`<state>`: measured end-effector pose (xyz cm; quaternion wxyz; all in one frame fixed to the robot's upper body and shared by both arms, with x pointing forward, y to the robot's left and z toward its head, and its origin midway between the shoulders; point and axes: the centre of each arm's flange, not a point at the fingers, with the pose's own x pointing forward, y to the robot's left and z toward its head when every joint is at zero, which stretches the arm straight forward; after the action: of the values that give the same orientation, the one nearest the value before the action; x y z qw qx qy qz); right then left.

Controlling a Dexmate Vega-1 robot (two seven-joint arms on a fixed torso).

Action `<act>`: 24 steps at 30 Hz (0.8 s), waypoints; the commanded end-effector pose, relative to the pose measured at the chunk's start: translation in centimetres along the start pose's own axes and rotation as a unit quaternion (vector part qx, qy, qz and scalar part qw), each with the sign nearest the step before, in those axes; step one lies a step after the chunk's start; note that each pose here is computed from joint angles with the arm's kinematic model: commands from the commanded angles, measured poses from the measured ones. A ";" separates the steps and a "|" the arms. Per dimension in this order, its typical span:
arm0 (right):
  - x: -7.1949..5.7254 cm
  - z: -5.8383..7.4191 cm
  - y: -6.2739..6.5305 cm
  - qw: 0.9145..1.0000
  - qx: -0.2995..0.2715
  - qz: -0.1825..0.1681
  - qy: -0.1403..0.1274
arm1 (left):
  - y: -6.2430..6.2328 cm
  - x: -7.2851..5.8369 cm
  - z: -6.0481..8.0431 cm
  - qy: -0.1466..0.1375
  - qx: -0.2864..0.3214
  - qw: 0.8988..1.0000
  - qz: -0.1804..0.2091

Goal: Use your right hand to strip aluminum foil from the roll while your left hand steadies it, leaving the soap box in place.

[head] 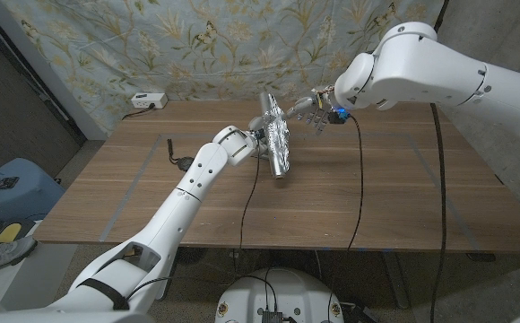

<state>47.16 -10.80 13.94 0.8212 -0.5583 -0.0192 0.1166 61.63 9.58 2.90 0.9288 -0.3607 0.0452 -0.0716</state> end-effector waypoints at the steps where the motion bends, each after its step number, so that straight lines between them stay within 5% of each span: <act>1: 0.7 1.3 -0.6 1.000 -0.007 -0.013 -0.010 | 0.0 0.1 -0.2 -0.003 0.004 1.000 -0.001; 24: 2.8 2.3 -0.6 1.000 -0.016 -0.016 -0.010 | -0.2 -0.1 -0.4 -0.025 0.013 1.000 -0.004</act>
<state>48.84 -8.82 15.10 0.8146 -0.5684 -0.0352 0.1098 61.58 9.44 2.77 0.9325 -0.3533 0.0308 -0.0683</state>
